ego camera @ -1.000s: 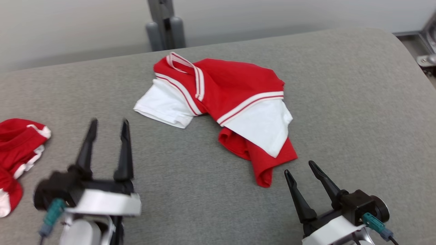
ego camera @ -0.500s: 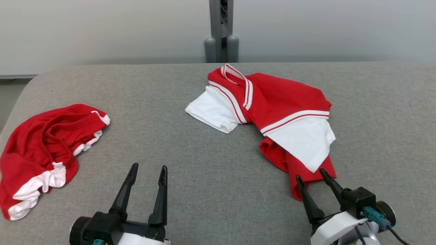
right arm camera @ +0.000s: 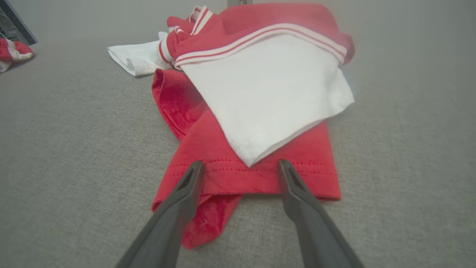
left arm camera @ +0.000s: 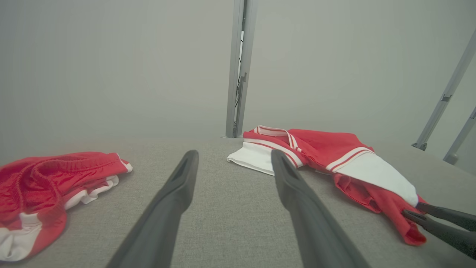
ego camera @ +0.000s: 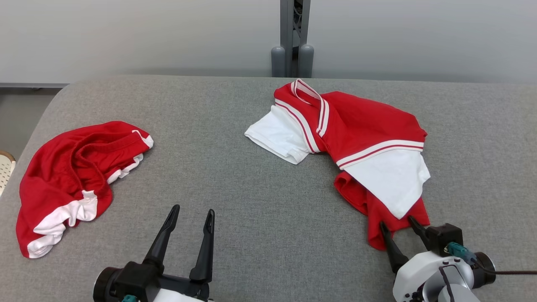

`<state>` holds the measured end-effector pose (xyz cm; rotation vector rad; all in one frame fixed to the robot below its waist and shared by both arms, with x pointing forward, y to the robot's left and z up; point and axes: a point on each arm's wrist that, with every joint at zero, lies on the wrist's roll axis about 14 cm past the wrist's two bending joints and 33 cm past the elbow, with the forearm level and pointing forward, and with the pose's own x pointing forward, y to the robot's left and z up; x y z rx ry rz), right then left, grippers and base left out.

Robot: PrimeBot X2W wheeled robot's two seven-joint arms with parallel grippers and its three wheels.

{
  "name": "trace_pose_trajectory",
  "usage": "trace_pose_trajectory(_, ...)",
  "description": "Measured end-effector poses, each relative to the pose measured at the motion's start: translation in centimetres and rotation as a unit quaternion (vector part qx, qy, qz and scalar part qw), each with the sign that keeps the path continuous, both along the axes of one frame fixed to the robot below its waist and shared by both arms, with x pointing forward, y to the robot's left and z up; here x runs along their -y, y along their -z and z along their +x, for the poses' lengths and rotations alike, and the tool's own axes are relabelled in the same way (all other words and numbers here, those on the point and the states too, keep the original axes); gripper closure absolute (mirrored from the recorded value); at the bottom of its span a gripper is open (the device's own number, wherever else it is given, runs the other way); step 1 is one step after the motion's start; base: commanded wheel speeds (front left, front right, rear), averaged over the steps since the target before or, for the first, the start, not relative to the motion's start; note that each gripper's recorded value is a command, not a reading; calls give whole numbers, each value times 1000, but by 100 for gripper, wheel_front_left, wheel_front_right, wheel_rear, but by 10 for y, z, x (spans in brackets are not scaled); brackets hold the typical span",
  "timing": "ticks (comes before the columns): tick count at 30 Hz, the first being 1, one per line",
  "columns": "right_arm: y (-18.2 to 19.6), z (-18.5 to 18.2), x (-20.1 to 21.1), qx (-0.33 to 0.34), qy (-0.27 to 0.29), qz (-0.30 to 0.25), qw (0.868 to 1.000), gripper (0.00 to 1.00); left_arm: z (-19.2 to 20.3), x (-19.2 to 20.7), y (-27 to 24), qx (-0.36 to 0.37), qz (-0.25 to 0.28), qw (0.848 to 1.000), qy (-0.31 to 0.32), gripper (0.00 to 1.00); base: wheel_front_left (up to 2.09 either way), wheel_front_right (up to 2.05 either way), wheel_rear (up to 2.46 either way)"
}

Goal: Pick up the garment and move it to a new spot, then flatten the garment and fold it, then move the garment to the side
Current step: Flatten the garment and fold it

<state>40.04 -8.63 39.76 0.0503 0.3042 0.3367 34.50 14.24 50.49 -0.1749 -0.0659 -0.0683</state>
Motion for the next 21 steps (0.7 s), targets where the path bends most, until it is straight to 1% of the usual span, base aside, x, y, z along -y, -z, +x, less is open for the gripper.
trace_pose_trajectory(2,6,0,0,-12,-1,-4,1000,0,0,1,2,-2,0,1000,3,0,0,0,0)
trace_pose_trajectory(3,9,0,1,-18,1,-6,1000,53,0,2,2,-3,0,1000,4,0,0,0,0)
trace_pose_trajectory(5,14,1,4,-27,4,-9,1000,100,1,3,3,-4,1,1000,7,0,0,0,0)
trace_pose_trajectory(9,12,7,9,-27,15,-9,999,100,4,5,2,-2,4,1000,11,0,0,0,0)
trace_pose_trajectory(14,-9,20,27,11,45,-4,999,100,7,7,1,1,7,1000,17,0,0,0,0)
trace_pose_trajectory(17,-16,22,46,24,68,-11,997,100,8,10,0,2,7,1000,23,0,0,0,0)
trace_pose_trajectory(21,-28,30,86,48,110,-31,992,100,9,15,0,3,7,999,31,0,0,0,0)
